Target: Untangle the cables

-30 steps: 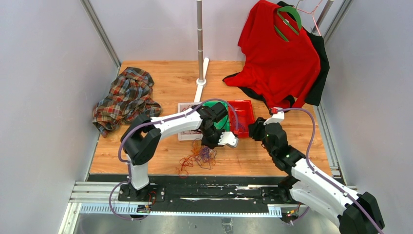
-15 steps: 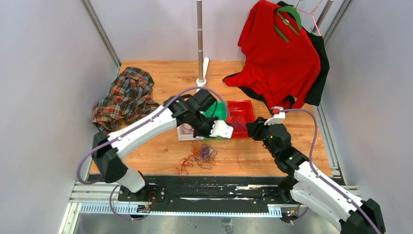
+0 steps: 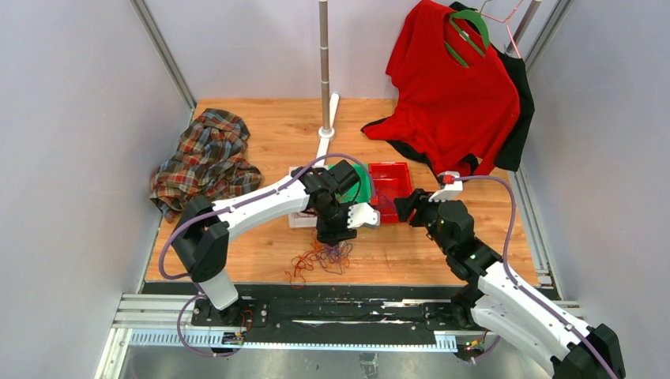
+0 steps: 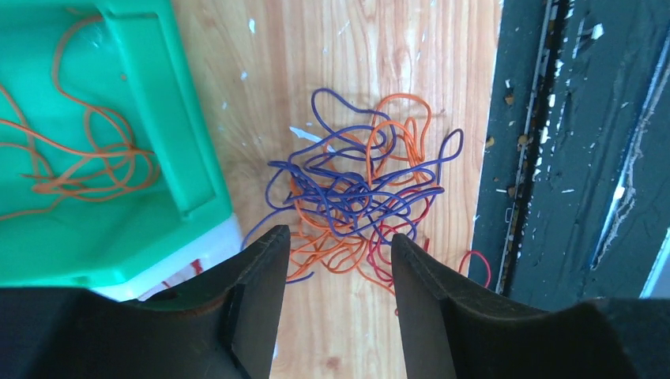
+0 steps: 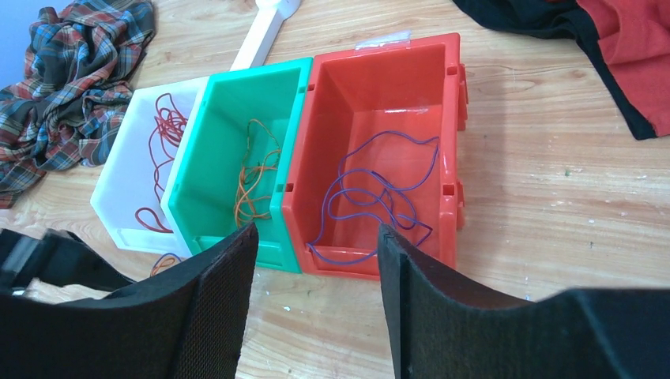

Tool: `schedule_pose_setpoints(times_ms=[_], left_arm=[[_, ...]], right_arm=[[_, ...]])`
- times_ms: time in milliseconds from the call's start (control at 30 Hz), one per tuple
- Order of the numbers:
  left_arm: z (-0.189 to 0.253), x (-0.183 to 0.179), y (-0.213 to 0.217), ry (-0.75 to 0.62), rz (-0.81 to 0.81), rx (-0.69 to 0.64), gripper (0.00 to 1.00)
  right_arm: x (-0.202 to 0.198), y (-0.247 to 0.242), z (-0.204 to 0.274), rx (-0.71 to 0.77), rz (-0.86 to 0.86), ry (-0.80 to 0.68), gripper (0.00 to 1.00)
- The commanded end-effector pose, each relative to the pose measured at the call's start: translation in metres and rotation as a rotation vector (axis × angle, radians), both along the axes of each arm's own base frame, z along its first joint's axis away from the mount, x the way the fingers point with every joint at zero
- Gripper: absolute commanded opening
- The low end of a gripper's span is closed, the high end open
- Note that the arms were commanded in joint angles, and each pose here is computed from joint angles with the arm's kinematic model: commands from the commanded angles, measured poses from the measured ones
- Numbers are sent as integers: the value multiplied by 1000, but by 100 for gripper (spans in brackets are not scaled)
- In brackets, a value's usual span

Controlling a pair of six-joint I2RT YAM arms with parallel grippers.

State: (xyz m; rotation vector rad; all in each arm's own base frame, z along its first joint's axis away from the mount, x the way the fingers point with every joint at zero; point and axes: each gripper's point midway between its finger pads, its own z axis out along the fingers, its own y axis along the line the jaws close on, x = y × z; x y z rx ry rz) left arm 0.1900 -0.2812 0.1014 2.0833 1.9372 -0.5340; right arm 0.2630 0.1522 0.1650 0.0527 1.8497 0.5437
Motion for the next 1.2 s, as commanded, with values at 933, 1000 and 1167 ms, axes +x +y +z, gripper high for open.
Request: schedule_pose_setpoints(times_ms=[933, 1000, 1167], left_arm=[[47, -13, -7, 32, -2, -222, 1], [67, -18, -9, 45, -3, -258, 1], [120, -21, -9, 0, -28, -333, 1]], right_arm=[[-2, 14, 20, 34, 64, -30, 45], [-4, 21, 26, 49, 103, -47, 45], [-17, 51, 55, 120, 286, -134, 62]])
